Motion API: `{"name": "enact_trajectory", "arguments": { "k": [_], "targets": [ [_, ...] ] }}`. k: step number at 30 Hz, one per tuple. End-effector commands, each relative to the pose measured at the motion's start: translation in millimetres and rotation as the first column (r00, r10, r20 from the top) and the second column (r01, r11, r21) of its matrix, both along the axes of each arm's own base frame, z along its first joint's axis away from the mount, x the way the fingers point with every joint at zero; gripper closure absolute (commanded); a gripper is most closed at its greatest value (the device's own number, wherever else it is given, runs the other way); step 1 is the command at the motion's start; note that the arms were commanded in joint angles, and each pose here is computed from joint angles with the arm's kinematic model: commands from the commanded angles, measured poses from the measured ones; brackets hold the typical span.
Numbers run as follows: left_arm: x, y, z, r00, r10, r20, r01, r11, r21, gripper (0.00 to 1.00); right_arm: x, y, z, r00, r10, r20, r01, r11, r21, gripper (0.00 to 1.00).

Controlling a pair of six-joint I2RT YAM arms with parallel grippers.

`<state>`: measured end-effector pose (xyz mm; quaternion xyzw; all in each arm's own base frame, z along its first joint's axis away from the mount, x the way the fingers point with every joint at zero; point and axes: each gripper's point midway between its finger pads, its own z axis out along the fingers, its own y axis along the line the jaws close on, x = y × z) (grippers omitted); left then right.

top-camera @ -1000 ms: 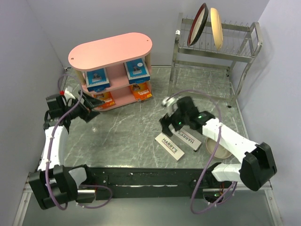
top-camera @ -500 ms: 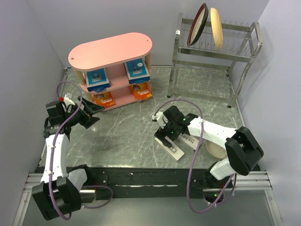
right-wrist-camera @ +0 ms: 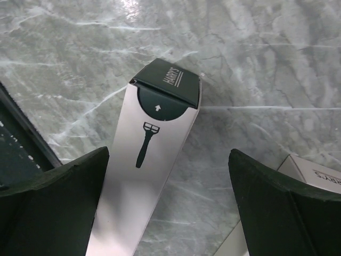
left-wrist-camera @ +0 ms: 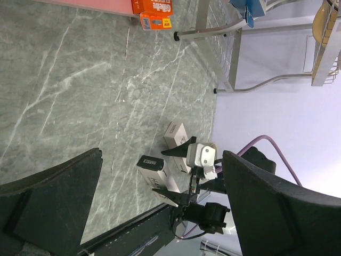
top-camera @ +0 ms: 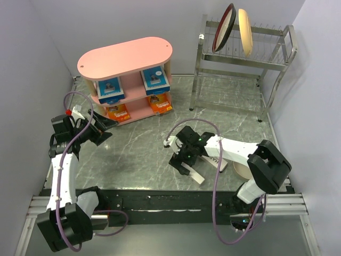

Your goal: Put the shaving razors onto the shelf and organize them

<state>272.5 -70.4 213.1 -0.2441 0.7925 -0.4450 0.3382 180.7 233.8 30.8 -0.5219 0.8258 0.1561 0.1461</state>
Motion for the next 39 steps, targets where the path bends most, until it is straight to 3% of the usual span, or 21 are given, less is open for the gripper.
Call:
{"name": "enact_trajectory", "arguments": {
  "k": [1, 4, 11, 13, 17, 21, 27, 28, 34, 39],
  "targets": [
    [1, -1, 20, 0.997, -0.020, 0.078, 0.017, 0.999, 0.037, 0.00, 3, 14, 13, 0.999, 0.044, 0.022, -0.045, 0.998, 0.033, 0.00],
    [0, -2, 21, 0.996, -0.026, 0.082, 0.023, 0.999, 0.035, 0.01, 1, 19, 15, 0.996, 0.084, 0.035, -0.085, 0.996, 0.037, 0.06],
    [1, -2, 29, 0.994, -0.025, 0.105, 0.021, 0.999, 0.037, 0.01, 0, 42, 26, 0.968, 0.206, 0.144, -0.212, 0.977, 0.030, 0.30],
    [2, -2, 30, 0.994, -0.025, 0.109, 0.021, 0.999, 0.038, 0.01, 2, 49, 31, 0.966, 0.211, 0.151, -0.220, 0.974, 0.045, 0.32],
    [0, -3, 30, 0.994, -0.028, 0.106, 0.024, 0.999, 0.036, 0.01, -2, 61, 36, 0.956, 0.263, 0.134, -0.274, 0.958, 0.079, 0.47],
    [-2, -4, 29, 0.994, -0.032, 0.106, 0.029, 0.999, 0.035, 0.01, -17, 86, 52, 0.935, 0.346, 0.074, -0.353, 0.917, 0.187, 0.53],
    [-4, -6, 40, 0.981, -0.089, 0.174, 0.074, 0.993, 0.092, 0.01, -35, 103, 54, 0.869, 0.494, -0.028, -0.473, 0.845, 0.249, 0.52],
    [-5, -6, 43, 0.975, -0.109, 0.192, 0.088, 0.989, 0.115, 0.01, -27, 103, 43, 0.874, 0.486, -0.023, -0.471, 0.857, 0.211, 0.45],
    [-13, -14, 72, 0.907, -0.295, 0.299, 0.198, 0.928, 0.315, 0.01, 45, 105, 49, 0.921, 0.366, 0.131, -0.384, 0.909, 0.162, 0.30],
    [-20, -39, 83, 0.788, -0.504, 0.352, 0.339, 0.834, 0.436, 0.01, 100, 92, 67, 0.932, 0.266, 0.245, -0.304, 0.944, 0.128, 0.28]
  ]
}}
